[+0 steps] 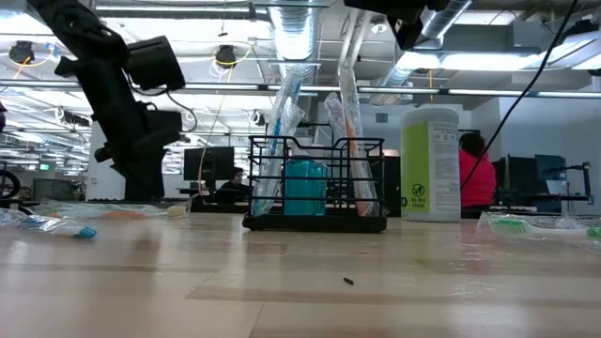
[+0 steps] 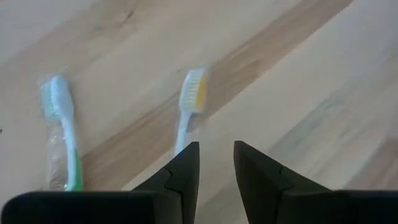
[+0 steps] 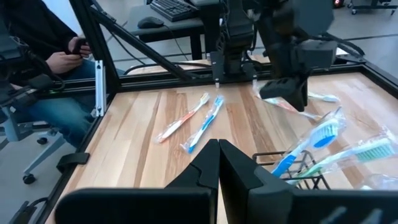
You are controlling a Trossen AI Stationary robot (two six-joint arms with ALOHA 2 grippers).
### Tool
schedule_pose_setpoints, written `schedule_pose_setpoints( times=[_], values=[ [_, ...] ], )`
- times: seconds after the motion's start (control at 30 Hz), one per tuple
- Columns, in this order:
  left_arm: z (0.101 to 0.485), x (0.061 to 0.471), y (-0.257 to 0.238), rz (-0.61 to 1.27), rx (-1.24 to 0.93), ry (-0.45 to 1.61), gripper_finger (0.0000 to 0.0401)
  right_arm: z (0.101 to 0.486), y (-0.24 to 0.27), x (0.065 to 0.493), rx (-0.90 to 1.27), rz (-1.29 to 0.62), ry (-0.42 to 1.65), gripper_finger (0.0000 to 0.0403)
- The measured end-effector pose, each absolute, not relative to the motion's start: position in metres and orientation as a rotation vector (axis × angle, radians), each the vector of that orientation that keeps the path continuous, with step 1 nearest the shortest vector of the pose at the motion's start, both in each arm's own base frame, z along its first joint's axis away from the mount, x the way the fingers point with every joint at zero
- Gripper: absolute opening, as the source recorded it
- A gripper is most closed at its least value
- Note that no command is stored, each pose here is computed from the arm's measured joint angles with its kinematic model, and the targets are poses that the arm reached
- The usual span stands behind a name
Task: Pick & Place toothbrushing station
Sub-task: Put the top orange toothbrush into the left compartment of the organizer
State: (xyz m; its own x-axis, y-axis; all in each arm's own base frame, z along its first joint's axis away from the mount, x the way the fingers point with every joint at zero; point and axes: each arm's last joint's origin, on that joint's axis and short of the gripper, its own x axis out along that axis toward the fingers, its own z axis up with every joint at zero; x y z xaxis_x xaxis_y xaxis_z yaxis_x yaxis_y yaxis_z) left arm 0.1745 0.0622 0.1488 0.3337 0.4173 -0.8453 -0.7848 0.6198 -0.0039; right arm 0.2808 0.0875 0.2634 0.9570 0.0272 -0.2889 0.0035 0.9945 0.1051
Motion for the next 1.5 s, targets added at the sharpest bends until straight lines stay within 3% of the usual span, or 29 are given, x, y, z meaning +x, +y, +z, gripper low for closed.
schedule_pose_setpoints(
  times=[1.5],
  values=[
    [0.134, 0.175, 0.073, 0.843, -0.447, 1.03, 0.0094, 0.263, 0.088, 0.28, 0.116, 0.013, 0.304, 0.0]
  ],
)
